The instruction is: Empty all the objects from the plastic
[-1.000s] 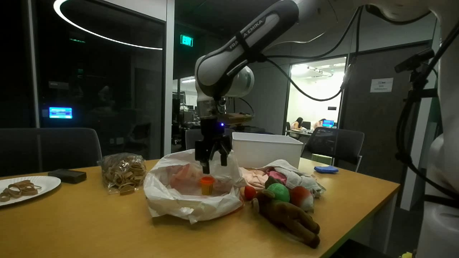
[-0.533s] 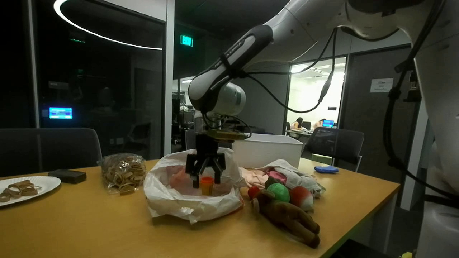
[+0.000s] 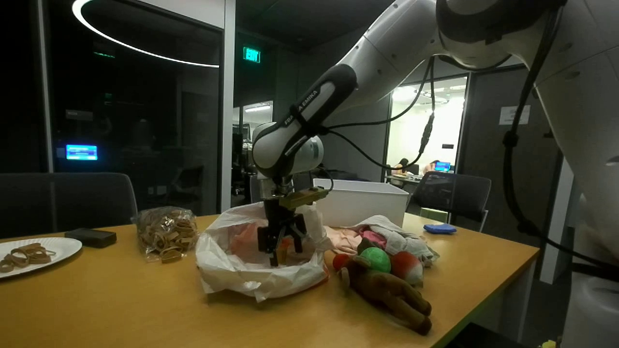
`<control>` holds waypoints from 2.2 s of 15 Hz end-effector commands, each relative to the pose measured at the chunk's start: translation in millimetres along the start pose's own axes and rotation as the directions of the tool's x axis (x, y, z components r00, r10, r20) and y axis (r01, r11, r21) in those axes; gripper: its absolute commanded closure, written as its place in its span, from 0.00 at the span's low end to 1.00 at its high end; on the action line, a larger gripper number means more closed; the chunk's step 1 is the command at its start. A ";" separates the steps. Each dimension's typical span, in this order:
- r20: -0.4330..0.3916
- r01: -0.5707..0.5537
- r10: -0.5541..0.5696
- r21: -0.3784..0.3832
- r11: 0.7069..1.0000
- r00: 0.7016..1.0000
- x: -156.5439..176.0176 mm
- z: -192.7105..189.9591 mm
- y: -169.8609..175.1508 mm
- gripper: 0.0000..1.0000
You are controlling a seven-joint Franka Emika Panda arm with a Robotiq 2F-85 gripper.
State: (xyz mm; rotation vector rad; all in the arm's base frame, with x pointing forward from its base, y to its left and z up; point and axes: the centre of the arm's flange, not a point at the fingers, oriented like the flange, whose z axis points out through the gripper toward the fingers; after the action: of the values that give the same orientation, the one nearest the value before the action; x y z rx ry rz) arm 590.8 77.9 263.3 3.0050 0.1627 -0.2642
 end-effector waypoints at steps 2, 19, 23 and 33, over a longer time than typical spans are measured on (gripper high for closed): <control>-0.082 0.007 -0.012 -0.068 0.998 0.997 10.0 -8.6 -2.9 0.00; -0.100 0.070 -0.071 -0.020 0.997 0.992 -8.5 -59.5 -6.9 0.76; 0.041 0.097 -0.095 -0.046 0.994 0.995 -44.8 -88.0 -1.8 0.76; 0.222 0.023 0.046 -0.296 0.955 0.974 -127.4 -81.0 54.6 0.76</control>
State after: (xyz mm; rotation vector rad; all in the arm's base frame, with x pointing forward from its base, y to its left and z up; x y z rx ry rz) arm 512.2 45.0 374.5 2.7576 0.1980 -0.5755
